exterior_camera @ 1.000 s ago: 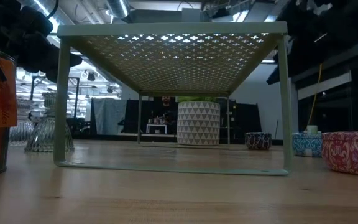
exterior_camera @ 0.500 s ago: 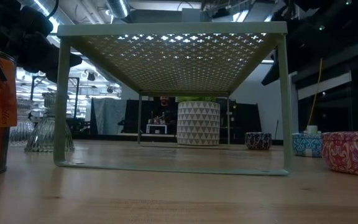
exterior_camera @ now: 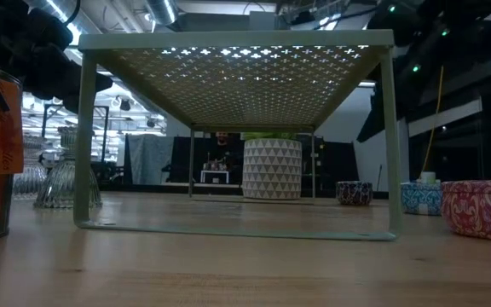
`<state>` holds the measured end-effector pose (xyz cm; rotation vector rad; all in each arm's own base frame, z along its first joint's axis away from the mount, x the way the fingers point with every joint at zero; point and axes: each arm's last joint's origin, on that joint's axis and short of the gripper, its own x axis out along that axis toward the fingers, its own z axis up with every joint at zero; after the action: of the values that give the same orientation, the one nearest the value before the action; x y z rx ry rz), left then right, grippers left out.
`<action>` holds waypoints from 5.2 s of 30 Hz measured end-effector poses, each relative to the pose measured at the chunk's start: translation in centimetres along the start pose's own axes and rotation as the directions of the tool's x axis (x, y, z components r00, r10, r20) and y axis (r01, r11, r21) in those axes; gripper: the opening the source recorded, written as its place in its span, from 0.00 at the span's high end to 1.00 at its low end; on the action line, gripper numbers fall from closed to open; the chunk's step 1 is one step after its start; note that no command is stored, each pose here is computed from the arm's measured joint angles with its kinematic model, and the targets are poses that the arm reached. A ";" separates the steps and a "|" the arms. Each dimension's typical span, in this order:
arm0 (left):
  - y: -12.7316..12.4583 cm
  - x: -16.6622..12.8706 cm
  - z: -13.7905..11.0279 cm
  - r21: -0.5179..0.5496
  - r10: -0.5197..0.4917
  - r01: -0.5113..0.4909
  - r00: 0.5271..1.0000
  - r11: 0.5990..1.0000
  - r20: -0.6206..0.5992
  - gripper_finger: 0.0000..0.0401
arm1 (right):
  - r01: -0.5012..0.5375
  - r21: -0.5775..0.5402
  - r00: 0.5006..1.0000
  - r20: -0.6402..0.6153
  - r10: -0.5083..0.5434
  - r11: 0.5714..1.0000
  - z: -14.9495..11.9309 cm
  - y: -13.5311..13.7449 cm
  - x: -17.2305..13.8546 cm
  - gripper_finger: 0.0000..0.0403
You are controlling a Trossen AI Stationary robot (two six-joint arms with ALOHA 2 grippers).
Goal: Pick & Place candle stick holders
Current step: Put the black patterned scented candle on the shelf
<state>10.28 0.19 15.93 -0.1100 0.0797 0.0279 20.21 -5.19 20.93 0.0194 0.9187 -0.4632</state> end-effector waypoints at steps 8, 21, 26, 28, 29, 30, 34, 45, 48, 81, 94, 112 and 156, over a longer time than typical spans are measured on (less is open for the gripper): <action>0.0 0.0 0.0 0.000 0.000 0.000 1.000 1.000 0.000 0.98 | 0.012 0.002 0.998 -0.061 -0.012 1.000 0.0 0.2 2.4 0.24; 0.0 0.0 0.0 0.000 0.000 0.000 1.000 1.000 0.000 0.98 | 0.023 0.023 0.996 -0.082 -0.021 0.999 -1.1 0.1 4.0 0.23; 0.0 0.0 0.0 0.000 0.000 0.000 1.000 1.000 0.000 0.98 | -0.018 0.077 1.000 -0.006 0.019 0.997 -2.3 -0.8 5.0 0.23; 0.0 0.0 0.0 0.000 0.000 0.000 1.000 1.000 0.000 0.98 | -0.057 0.104 0.998 0.009 0.056 0.993 -2.5 -0.9 5.1 0.23; 0.0 0.0 0.0 0.000 0.000 0.000 1.000 1.000 0.000 0.98 | -0.068 0.118 0.998 0.014 0.067 0.991 -2.5 -0.9 5.2 0.23; 0.0 0.0 0.0 0.000 0.000 0.000 1.000 1.000 0.000 0.98 | -0.070 0.124 0.998 0.013 0.069 0.990 -2.6 -0.9 5.2 0.23; 0.0 0.0 0.0 0.000 0.000 0.000 1.000 1.000 0.000 0.98 | -0.066 0.131 0.998 0.010 0.065 0.989 -2.6 -1.1 5.2 0.23; 0.0 0.0 0.0 0.000 0.000 0.000 1.000 1.000 0.000 0.98 | -0.047 0.182 0.998 -0.033 0.054 0.982 -3.0 -1.5 6.1 0.19; 0.0 0.0 0.0 0.000 0.000 0.000 1.000 1.000 0.000 0.98 | -0.041 0.198 0.998 -0.043 0.050 0.979 -3.1 -1.6 6.4 0.13; 0.0 0.0 0.0 0.000 0.000 0.000 1.000 1.000 0.000 0.98 | -0.033 0.191 0.995 -0.090 0.051 0.981 -3.6 -1.3 8.1 0.31; 0.0 0.0 0.0 0.000 0.000 0.000 1.000 1.000 0.000 0.98 | -0.086 0.235 0.994 -0.044 0.098 0.968 -3.2 -1.6 5.7 0.31; 0.0 0.0 0.0 0.000 0.000 0.000 1.000 1.000 0.000 0.98 | -0.098 0.293 0.983 0.179 0.046 0.951 1.1 -3.1 -1.2 0.30; 0.0 0.0 0.0 0.000 0.000 0.000 1.000 1.000 0.000 0.98 | -0.300 -0.020 0.913 0.283 0.293 0.954 12.9 6.6 0.9 0.29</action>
<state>10.28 0.19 15.93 -0.1100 0.0797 0.0279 33.09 -2.34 26.98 0.1108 0.6133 -0.1855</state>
